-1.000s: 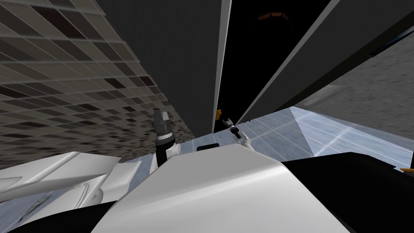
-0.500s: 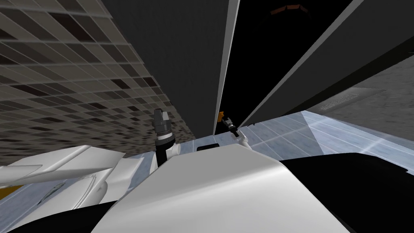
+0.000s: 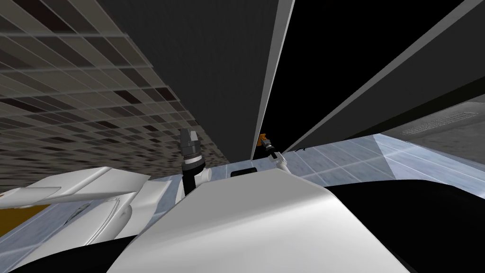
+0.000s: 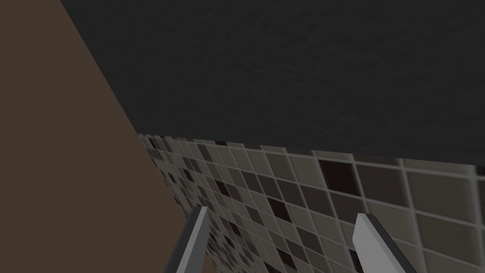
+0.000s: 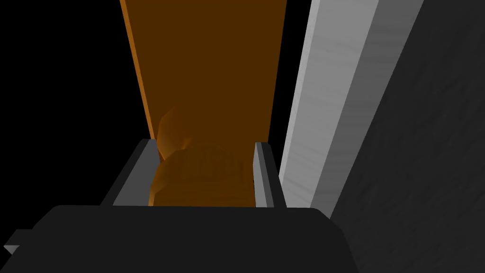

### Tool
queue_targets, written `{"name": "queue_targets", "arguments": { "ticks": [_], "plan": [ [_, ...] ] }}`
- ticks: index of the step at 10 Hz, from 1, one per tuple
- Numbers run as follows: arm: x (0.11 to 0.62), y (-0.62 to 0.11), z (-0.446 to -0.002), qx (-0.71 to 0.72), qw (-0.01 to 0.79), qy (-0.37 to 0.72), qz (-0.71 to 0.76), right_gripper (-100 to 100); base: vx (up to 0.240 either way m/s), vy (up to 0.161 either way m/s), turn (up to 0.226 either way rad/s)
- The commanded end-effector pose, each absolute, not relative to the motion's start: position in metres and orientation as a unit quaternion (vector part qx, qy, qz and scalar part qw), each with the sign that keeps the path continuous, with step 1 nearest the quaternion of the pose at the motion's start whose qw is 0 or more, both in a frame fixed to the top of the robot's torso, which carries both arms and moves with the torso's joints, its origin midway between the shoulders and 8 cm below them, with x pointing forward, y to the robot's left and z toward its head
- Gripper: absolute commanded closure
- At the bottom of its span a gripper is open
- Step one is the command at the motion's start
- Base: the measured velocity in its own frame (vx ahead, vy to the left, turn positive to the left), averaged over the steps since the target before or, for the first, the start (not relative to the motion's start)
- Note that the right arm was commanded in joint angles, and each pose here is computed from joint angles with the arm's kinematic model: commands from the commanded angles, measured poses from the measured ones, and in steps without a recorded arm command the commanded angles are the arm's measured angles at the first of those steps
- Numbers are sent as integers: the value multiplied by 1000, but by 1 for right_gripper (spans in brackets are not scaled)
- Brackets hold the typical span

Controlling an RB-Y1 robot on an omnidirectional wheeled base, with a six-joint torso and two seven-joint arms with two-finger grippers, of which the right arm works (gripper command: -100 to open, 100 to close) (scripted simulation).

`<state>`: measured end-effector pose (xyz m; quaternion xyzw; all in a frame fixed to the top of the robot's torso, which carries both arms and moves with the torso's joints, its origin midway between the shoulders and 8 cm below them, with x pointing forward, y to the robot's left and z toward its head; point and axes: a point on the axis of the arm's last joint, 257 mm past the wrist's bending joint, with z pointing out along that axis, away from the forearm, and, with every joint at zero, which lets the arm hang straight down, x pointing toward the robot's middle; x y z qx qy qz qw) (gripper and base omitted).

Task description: Pull the door open

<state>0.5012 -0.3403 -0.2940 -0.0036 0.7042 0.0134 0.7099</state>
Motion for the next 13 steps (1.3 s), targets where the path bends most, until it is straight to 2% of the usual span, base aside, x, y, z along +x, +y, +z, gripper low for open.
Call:
{"name": "queue_targets", "arguments": {
  "ticks": [1, 5, 13],
  "plan": [
    [501, -340, -294, -3, 710, 704, 14, 100, -24, 16, -8],
    [501, -340, -294, -3, 710, 704, 14, 100, -10, 2, -2],
    [492, -348, -294, 98, 706, 694, 99, 100, -23, -14, 53]
  ]
}}
